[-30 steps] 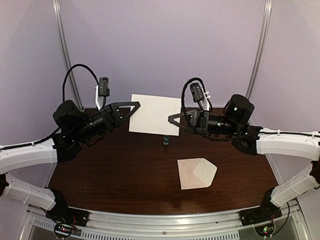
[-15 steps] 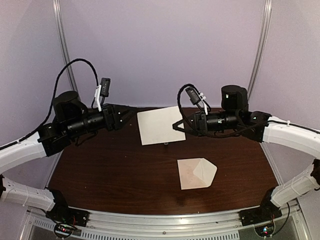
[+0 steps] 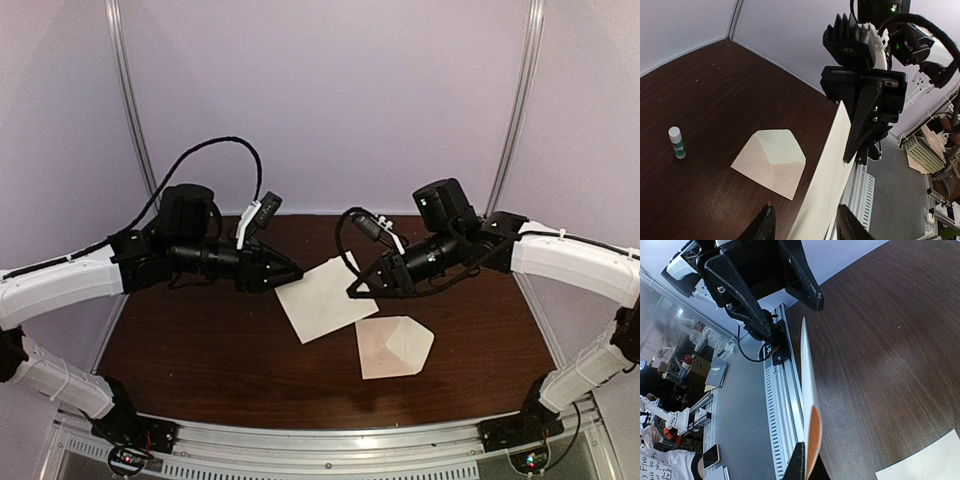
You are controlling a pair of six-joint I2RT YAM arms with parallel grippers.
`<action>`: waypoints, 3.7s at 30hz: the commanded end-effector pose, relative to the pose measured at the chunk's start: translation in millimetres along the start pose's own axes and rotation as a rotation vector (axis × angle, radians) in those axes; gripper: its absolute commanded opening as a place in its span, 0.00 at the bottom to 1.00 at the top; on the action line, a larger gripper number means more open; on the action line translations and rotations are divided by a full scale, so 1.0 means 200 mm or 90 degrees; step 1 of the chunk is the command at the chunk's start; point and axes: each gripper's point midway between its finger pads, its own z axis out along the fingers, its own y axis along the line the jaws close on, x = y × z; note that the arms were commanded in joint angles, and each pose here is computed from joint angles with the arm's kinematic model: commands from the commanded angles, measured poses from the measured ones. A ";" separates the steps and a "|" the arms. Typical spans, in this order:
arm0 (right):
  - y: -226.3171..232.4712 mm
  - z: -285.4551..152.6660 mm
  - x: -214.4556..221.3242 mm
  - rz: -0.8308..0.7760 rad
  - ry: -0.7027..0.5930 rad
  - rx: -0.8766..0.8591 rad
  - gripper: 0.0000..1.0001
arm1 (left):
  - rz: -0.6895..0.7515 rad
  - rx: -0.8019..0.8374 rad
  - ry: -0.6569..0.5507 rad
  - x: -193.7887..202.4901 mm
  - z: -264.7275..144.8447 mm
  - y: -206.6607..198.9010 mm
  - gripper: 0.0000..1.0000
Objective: Place the letter into the envelope and seal it
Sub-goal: Pass from the right arm to the left, then pass from the left arm to the right, then place the 1/2-folded letter in the envelope.
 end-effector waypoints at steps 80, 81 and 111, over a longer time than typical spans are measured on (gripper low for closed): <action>0.39 -0.21 -0.70 -0.025 -0.516 -0.183 0.05 | -0.028 0.121 -0.432 -0.49 -0.23 -0.27 0.00; 0.38 -0.21 -0.70 -0.023 -0.516 -0.176 0.01 | -0.030 0.119 -0.430 -0.49 -0.23 -0.26 0.00; -0.77 -0.50 0.44 0.351 -0.094 0.343 0.00 | -0.361 -0.210 -0.108 0.27 0.36 0.41 0.60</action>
